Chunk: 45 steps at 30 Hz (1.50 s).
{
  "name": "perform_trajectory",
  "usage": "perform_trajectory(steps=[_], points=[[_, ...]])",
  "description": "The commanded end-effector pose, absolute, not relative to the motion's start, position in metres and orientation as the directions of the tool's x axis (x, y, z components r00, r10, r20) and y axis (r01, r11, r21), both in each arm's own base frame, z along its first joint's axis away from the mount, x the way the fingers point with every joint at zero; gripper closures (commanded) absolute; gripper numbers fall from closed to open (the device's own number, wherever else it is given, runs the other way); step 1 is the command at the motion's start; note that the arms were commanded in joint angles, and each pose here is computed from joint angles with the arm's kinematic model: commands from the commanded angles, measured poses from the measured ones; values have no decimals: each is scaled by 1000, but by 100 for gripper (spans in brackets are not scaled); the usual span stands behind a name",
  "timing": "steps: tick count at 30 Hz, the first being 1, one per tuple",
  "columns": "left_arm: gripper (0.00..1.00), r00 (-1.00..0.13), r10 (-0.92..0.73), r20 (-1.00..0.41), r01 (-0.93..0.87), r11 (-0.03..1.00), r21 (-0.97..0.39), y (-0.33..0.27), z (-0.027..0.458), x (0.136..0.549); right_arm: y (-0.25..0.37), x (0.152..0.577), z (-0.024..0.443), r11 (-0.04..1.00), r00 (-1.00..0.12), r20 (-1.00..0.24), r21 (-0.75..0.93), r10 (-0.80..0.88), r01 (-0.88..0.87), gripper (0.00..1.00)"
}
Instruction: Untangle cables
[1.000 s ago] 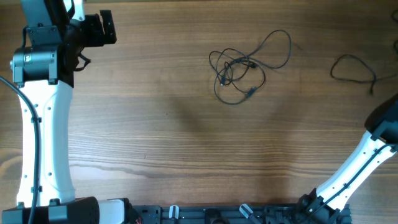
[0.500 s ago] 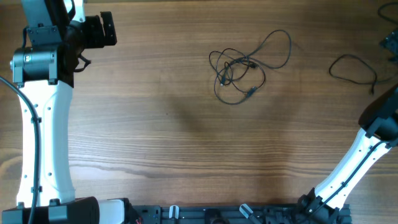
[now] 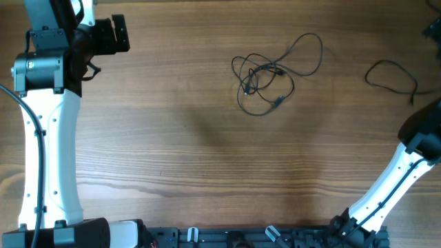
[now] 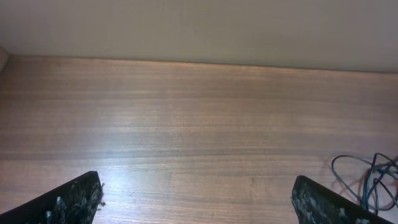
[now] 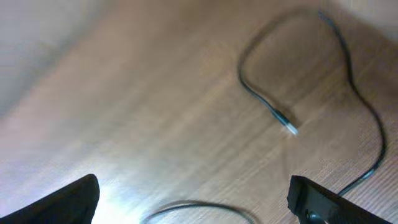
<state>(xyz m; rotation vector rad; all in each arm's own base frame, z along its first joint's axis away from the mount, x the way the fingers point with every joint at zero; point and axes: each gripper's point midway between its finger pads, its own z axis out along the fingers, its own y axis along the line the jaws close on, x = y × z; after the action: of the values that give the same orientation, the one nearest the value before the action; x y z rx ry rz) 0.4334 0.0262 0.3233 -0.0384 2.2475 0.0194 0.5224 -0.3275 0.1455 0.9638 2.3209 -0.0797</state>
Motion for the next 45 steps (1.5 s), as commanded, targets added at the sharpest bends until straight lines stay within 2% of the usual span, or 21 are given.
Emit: perform_trajectory(steps=[1, 5, 9, 15, 19, 23, 33, 40, 45], points=[[0, -617, -14, -787, -22, 1000, 0, 25, 329, 428, -292, 524, 271, 804, -466, -711, 240, 527, 544, 0], [0, -608, -13, -794, -22, 1000, 0, 25, 332, 430, -258, 516, 307, 821, -458, -716, 289, 527, 493, 1], [0, -599, -13, -801, -19, 1000, -2, 24, 334, 432, -205, 507, 330, 849, -507, -698, 301, 506, 433, 1], [0, -597, -13, -802, -19, 1000, -2, 24, 334, 432, -135, 503, 312, 889, -648, -610, 292, 457, 352, 0], [0, -596, -12, -803, 11, 1000, -23, 18, 335, 432, -72, 506, 305, 943, -744, -587, 271, 319, 190, 1], [0, -595, -12, -804, 58, 997, -58, 8, 335, 432, -28, 496, 294, 962, -811, -533, 239, 242, 130, 1], [0, -593, -12, -805, 59, 997, -59, 8, 336, 432, 5, 461, 270, 975, -899, -386, 163, 207, 154, 1], [0, -593, -12, -805, 97, 992, -87, 0, 336, 432, 7, 455, 260, 977, -918, -347, 160, 191, 143, 0], [0, -595, -12, -803, 98, 991, -88, -1, 335, 431, 9, 453, 230, 978, -946, -270, 153, 179, 142, 1]])
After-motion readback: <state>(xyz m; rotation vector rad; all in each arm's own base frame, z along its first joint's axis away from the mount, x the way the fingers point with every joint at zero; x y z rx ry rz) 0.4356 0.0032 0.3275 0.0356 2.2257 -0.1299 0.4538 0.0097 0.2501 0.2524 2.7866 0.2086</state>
